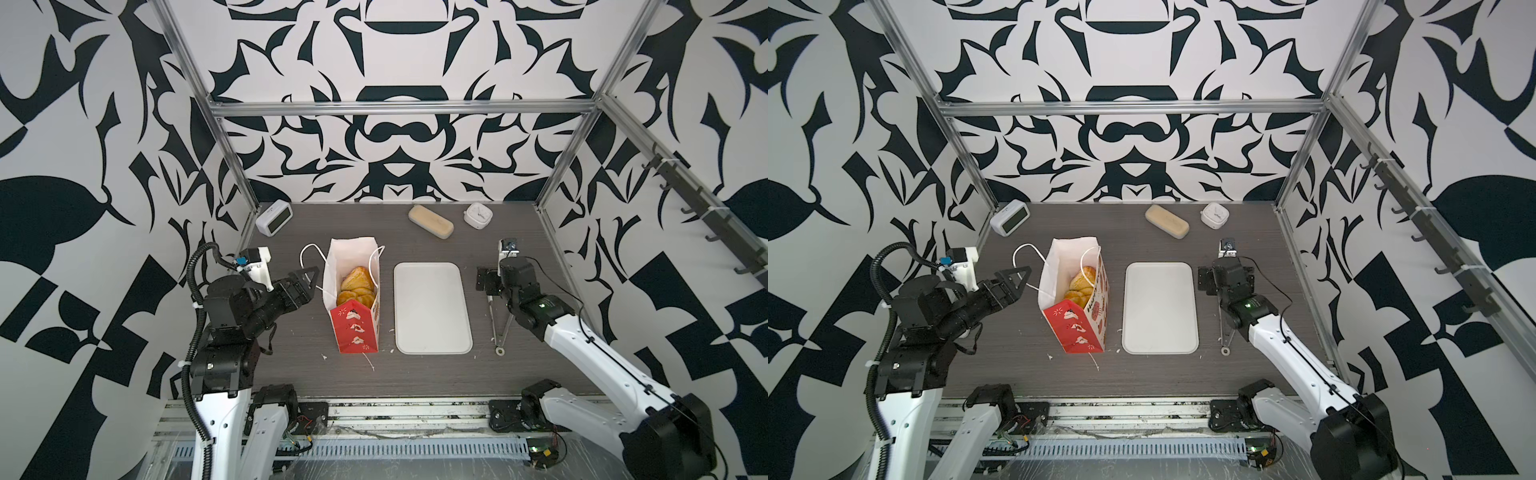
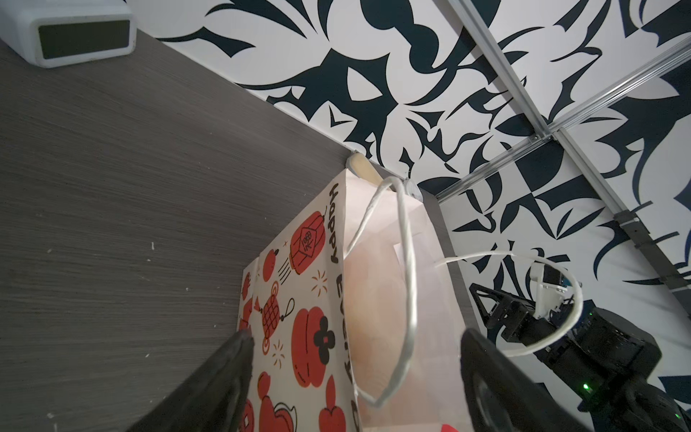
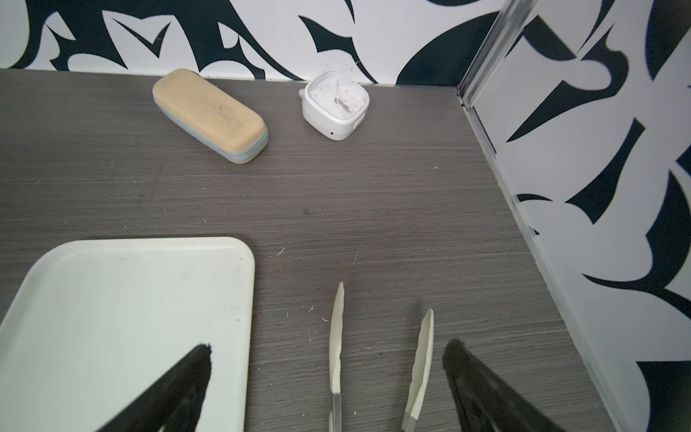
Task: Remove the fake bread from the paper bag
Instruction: 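Grasp the paper bag's rim with the left gripper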
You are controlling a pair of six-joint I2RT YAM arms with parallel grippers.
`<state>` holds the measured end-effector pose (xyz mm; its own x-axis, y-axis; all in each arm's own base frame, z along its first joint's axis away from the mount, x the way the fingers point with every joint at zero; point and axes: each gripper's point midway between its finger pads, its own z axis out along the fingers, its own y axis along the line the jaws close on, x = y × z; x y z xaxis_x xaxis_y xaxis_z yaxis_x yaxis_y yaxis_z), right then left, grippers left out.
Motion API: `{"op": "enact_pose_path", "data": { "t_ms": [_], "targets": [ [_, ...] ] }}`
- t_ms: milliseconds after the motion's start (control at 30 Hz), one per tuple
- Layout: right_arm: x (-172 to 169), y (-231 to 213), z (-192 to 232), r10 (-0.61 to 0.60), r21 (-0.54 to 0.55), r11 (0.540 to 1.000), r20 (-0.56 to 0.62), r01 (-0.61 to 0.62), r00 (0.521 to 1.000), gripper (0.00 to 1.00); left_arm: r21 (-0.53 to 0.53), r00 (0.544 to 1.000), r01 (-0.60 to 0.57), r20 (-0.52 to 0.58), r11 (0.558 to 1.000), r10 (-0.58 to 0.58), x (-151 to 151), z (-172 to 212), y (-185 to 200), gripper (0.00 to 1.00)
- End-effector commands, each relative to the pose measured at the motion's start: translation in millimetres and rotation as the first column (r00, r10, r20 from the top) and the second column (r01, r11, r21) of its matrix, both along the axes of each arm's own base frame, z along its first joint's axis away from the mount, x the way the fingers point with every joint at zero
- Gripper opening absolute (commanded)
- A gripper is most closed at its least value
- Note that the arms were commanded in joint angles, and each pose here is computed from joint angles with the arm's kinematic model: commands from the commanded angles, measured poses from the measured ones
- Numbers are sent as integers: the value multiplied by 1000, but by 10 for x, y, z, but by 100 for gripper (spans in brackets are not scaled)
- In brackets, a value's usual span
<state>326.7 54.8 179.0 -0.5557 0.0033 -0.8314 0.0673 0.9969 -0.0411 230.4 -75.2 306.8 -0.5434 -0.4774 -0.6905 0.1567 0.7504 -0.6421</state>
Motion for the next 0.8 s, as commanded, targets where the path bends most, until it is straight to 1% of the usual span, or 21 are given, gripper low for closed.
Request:
{"op": "enact_pose_path", "data": {
  "t_ms": [0, 100, 200, 233, 267, 367, 500, 600, 767],
  "targets": [
    [13, 49, 11, 2, 38, 999, 8, -2, 1000, 100, -22, 999, 31, -32, 999, -32, 41, -100, -56, 86],
    [-1, 52, -52, 3, 41, 999, -4, -3, 1000, 99, -35, 997, 57, -58, 998, -59, 130, -149, -107, 86],
    [-11, 52, -110, 5, 35, 999, -18, -4, 1000, 99, -15, 993, 82, -88, 997, -83, 193, -226, -181, 86],
    [-15, 45, -128, 3, 32, 999, -22, -2, 1000, 99, 2, 992, 85, -97, 996, -85, 209, -254, -208, 82],
    [-15, 43, -147, 2, 31, 1000, -25, -1, 1000, 99, 19, 991, 90, -103, 996, -87, 225, -276, -238, 81],
    [-13, 48, -188, 4, 31, 1000, -33, -3, 999, 99, 96, 989, 88, -124, 991, -76, 282, -355, -322, 79],
    [-8, 56, -227, 8, 29, 1000, -46, -6, 999, 99, 173, 989, 46, -149, 984, -19, 361, -461, -320, 76],
    [-21, 60, -248, 11, 29, 1000, -50, -9, 999, 99, 188, 987, 27, -159, 982, 4, 395, -498, -299, 71],
    [-31, 55, -303, 11, 26, 1000, -59, -9, 998, 99, 180, 987, 16, -157, 984, 13, 445, -477, -318, 62]
  ]
}}
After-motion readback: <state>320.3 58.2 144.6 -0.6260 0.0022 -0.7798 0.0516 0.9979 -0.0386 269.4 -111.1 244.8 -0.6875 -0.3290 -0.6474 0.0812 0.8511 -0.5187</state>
